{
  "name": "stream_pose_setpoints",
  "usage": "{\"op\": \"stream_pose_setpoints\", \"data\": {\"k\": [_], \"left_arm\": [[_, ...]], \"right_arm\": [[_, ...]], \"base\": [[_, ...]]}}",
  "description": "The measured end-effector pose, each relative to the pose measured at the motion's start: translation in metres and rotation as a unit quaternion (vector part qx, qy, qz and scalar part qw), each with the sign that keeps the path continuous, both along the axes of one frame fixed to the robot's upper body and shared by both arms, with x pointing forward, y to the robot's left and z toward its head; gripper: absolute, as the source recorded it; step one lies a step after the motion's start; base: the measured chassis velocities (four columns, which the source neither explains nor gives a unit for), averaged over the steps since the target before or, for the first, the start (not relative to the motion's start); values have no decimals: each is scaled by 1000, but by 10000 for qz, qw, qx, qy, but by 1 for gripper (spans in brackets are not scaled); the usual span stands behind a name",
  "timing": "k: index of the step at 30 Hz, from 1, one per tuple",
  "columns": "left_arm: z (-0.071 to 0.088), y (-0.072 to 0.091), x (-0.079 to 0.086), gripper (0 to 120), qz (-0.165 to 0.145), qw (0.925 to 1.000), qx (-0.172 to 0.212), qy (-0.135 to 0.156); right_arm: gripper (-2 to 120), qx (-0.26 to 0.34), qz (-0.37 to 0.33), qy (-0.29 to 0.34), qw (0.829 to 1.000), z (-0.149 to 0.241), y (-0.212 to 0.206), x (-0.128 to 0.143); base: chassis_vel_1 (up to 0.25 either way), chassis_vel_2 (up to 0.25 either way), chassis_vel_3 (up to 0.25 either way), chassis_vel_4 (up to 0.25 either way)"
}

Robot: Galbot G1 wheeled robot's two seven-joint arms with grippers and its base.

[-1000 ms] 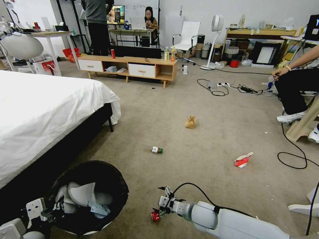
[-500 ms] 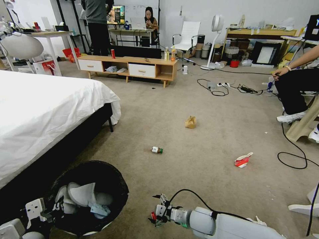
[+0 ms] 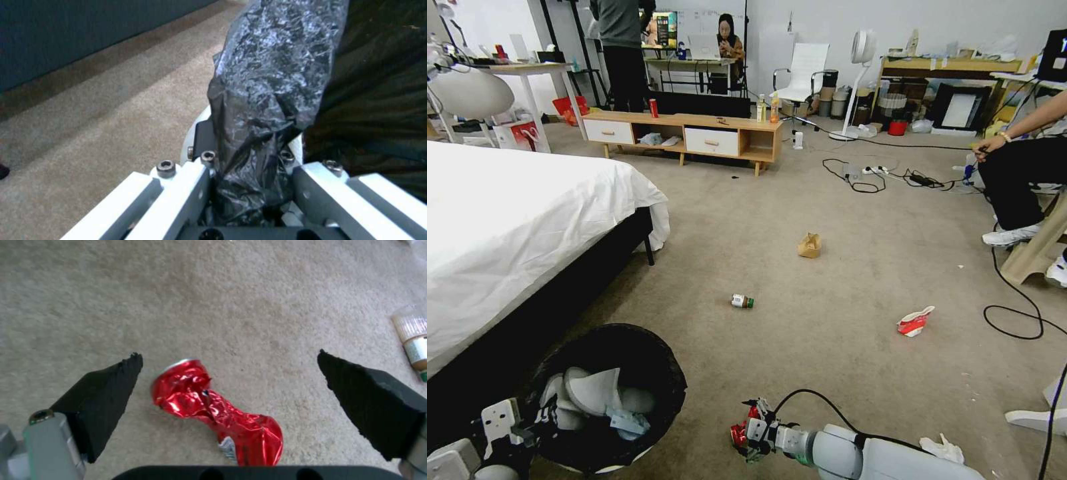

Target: Pick up the trash bin and place the garbage on the floor into it.

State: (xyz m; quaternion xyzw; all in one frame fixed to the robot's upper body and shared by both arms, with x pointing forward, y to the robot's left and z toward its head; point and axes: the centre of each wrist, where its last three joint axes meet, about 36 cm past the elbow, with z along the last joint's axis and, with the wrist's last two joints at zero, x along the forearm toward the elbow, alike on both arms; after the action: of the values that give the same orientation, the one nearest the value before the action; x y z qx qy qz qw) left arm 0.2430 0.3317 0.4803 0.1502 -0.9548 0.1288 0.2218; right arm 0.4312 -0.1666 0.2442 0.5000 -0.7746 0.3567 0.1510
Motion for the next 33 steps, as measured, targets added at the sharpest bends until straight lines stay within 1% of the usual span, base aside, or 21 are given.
{"op": "stream_pose_setpoints", "data": {"k": [5, 7, 14, 24, 30, 33], "left_arm": [[-1, -1, -1, 7, 1, 10000, -7, 16], [-2, -1, -2, 7, 12, 10000, -11, 29], [-1, -3, -2, 7, 16, 10000, -14, 8], [0, -3, -3, 7, 22, 10000, 4, -1], [1, -2, -3, 7, 13, 10000, 20, 0], [1, -2, -3, 7, 0, 10000, 24, -9]], "right_arm": [[100, 20, 2, -51, 10000, -9, -2, 9], [100, 24, -40, -87, 10000, -16, -2, 16], [100, 69, -45, -140, 9999, -27, 4, 25], [100, 201, 40, -117, 9997, -34, 19, 24], [100, 272, 74, -40, 9996, -38, 26, 18], [100, 327, -58, 141, 9993, -43, 28, 10]], "base": [[0, 0, 0, 0], [0, 0, 0, 0], [0, 0, 0, 0], [0, 0, 0, 0], [0, 0, 0, 0], [0, 0, 0, 0]]}}
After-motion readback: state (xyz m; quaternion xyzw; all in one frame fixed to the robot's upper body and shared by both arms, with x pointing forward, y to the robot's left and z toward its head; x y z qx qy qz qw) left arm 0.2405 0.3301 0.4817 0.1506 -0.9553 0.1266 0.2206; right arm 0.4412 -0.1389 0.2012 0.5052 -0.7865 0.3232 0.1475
